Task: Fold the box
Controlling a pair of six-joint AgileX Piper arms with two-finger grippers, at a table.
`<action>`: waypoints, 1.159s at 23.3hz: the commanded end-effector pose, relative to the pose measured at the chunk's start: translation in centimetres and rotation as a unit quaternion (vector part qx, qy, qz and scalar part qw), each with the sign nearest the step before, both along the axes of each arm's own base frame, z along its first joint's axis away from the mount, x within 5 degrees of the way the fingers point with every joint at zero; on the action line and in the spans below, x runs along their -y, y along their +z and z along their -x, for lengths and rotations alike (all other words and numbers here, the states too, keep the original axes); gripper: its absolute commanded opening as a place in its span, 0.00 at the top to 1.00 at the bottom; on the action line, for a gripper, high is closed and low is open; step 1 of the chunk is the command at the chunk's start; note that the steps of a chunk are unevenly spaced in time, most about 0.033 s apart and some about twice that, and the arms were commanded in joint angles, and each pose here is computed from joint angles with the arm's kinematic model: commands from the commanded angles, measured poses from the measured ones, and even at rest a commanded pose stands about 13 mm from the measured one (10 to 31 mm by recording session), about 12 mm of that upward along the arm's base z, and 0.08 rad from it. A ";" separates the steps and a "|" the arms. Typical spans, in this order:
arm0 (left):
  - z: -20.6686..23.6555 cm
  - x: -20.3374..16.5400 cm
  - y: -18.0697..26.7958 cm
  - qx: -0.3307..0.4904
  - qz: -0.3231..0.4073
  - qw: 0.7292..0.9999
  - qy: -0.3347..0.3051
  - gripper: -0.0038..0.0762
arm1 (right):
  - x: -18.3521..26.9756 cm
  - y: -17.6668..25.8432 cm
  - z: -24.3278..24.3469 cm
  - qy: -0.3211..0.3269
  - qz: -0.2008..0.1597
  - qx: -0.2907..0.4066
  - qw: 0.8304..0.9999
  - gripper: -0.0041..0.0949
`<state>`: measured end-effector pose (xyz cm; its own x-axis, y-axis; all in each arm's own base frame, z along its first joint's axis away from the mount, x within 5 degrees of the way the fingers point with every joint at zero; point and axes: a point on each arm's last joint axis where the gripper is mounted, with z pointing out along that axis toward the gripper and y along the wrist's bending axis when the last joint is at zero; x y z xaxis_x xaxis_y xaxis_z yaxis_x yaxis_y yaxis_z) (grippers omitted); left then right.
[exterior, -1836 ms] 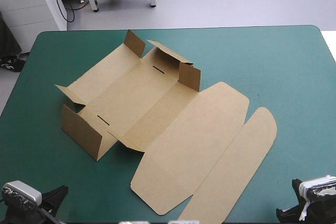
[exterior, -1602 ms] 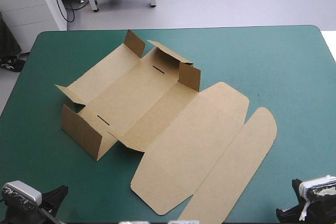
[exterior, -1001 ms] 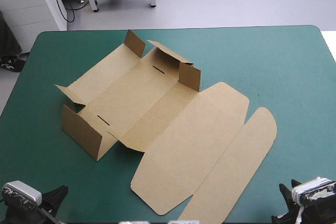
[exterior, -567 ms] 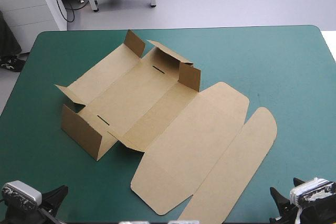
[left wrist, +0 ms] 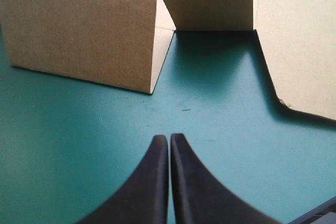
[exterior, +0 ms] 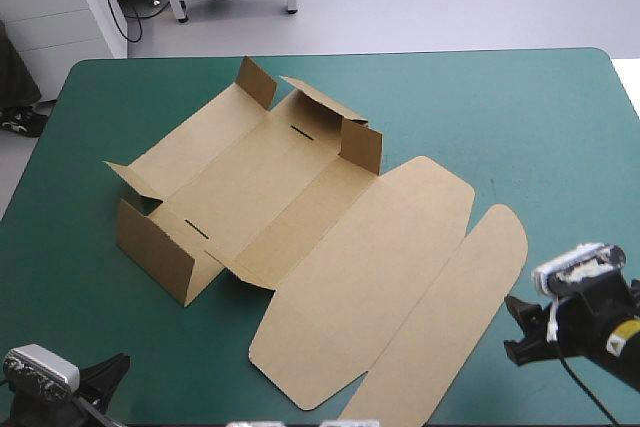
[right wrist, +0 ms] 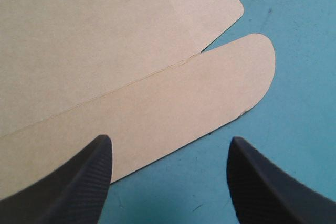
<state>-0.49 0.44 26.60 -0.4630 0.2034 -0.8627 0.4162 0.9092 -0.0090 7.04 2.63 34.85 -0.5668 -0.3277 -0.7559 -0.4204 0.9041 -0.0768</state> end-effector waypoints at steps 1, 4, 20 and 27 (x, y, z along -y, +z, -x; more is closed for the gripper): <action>0.0 0.0 1.1 0.040 0.022 0.999 -0.001 0.96 | -0.9 2.8 -4.2 0.013 0.021 0.016 1.000 0.36; 0.0 0.0 1.1 0.041 0.021 0.999 -0.003 0.96 | -2.3 4.0 -10.2 0.034 0.047 -0.020 0.998 0.36; 0.0 0.0 1.1 0.041 0.020 0.999 -0.004 0.96 | -7.0 5.3 -26.7 0.127 0.081 -0.071 0.986 0.36; 0.0 0.0 1.1 0.041 0.020 0.999 -0.004 0.96 | -8.6 4.1 -32.5 0.162 0.095 -0.065 0.980 0.36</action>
<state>-0.50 0.44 26.59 -0.4635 0.2042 -0.8622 0.4171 0.9088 -0.0090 39.41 10.92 36.31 -0.5699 -0.6393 -0.5162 -0.6931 0.7114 -0.1159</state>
